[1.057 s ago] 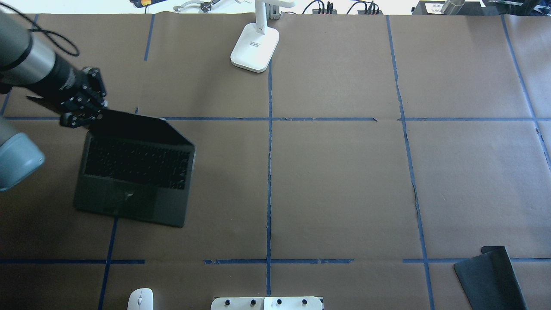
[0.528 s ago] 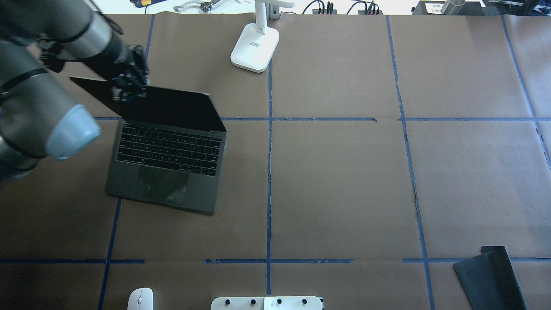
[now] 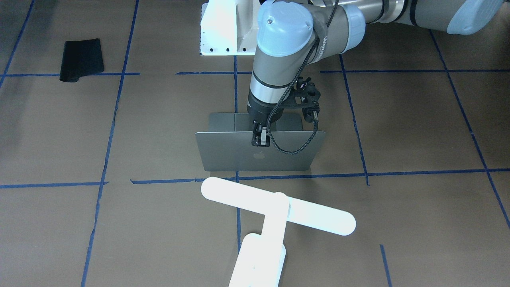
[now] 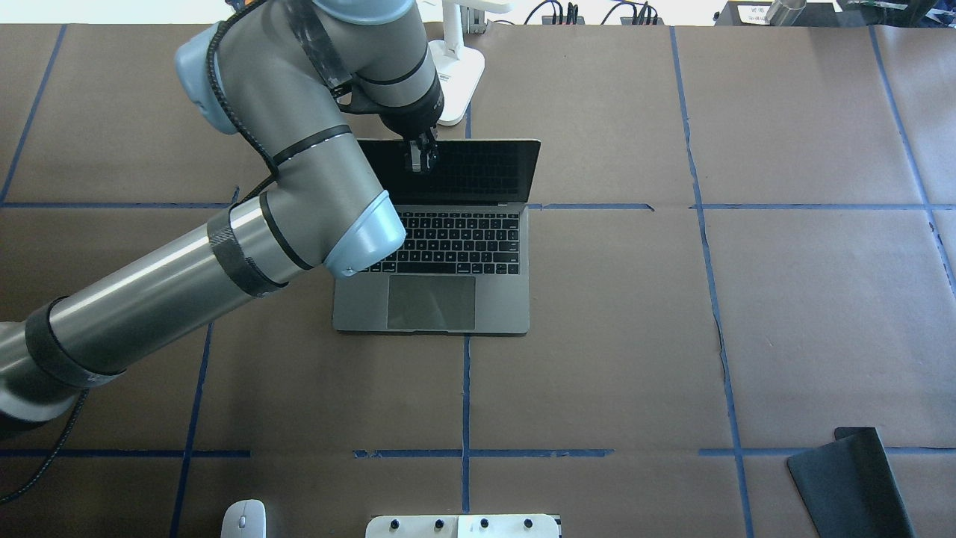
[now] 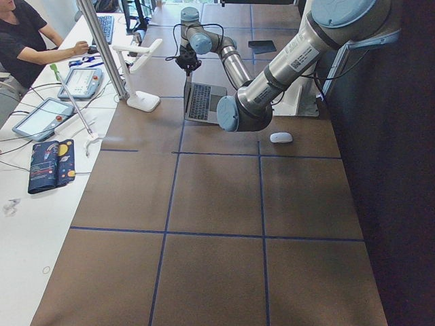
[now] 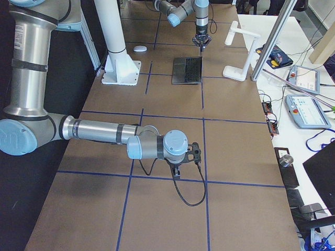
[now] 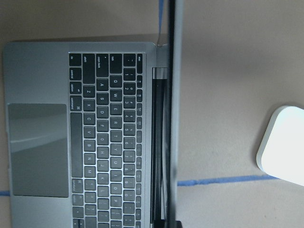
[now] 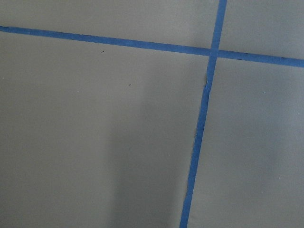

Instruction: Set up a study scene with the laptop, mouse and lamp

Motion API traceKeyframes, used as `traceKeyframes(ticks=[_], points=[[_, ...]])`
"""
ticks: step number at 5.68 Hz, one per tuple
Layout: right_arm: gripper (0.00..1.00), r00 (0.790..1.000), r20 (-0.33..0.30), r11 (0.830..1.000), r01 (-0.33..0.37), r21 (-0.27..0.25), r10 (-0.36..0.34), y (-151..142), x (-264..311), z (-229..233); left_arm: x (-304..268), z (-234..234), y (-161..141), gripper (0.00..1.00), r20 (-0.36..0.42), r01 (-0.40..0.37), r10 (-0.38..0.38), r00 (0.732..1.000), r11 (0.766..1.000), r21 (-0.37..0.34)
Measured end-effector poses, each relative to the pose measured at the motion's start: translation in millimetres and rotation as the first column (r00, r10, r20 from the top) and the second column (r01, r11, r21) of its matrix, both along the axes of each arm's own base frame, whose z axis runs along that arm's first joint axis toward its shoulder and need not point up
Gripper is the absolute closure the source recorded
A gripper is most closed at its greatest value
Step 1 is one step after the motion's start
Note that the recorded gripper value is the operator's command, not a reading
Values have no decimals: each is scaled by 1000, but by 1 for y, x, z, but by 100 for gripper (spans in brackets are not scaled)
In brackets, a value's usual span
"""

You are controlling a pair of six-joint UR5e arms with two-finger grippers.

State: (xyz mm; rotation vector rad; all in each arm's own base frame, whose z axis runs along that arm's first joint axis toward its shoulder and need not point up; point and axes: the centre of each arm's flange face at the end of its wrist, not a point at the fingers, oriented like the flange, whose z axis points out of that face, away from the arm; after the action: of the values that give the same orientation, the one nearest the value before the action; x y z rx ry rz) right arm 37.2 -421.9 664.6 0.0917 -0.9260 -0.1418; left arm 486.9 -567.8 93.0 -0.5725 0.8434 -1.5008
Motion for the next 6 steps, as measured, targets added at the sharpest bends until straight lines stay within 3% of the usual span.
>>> traceKeyframes(ticks=[4,5,6], points=[[0,999,49,1000,2,3,-2,0,-3,-8,-2,10,-24,94,16,25,-26,1000,999,44],[0,999,50,1000,2,4,-2,-1,-3,-8,-8,11,-30,77,20,28,-29,999,998,53],[0,999,50,1000,2,3,-2,-1,-3,-8,-11,14,-32,37,25,23,-25,999,998,62]])
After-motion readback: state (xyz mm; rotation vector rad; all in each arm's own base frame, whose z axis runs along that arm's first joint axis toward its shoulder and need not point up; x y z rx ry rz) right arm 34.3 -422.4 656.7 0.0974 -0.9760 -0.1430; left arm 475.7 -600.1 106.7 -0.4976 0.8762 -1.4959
